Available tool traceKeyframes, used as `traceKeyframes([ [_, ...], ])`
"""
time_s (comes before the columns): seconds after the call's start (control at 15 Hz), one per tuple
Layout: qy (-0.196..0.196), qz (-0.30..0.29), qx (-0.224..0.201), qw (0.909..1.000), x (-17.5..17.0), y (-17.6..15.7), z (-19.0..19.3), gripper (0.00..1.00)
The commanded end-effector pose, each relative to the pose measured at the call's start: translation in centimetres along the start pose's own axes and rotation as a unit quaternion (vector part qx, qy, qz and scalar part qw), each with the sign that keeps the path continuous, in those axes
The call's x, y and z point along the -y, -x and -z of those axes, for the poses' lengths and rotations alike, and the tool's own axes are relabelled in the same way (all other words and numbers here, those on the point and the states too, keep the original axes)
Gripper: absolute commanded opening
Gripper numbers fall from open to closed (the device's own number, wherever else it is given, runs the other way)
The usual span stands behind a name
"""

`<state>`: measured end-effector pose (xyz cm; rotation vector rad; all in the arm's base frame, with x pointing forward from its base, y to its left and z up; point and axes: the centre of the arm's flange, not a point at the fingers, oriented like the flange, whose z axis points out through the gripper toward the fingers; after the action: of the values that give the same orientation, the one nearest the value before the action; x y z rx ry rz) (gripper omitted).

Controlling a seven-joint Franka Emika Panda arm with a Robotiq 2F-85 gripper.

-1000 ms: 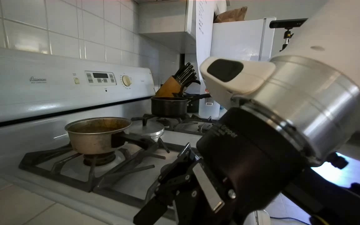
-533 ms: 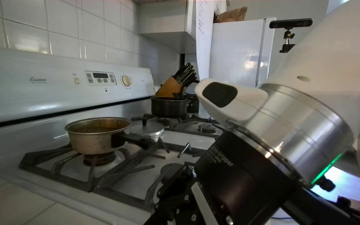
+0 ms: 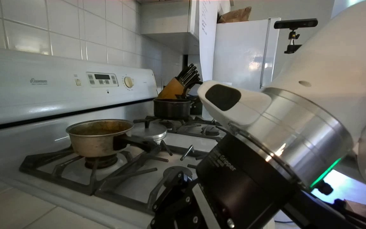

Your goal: Use the wooden spoon to stir in the pot

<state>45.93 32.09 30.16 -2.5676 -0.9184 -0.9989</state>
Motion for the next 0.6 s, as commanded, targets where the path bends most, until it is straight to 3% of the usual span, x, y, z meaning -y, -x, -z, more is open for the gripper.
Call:
traceKeyframes([
  [0.0, 0.001, 0.015, 0.0, 0.9999, 0.6, 0.1, -0.9, 0.29],
  [0.27, 0.002, 0.014, -0.001, 0.9999, 0.5, -0.2, -0.7, 0.03],
  [0.33, 0.003, 0.01, -0.002, 0.9999, 0.4, -0.6, -0.5, 0.07],
  [0.53, 0.008, 0.0, -0.012, 0.9999, -0.1, -1.9, 0.4, 0.07],
])
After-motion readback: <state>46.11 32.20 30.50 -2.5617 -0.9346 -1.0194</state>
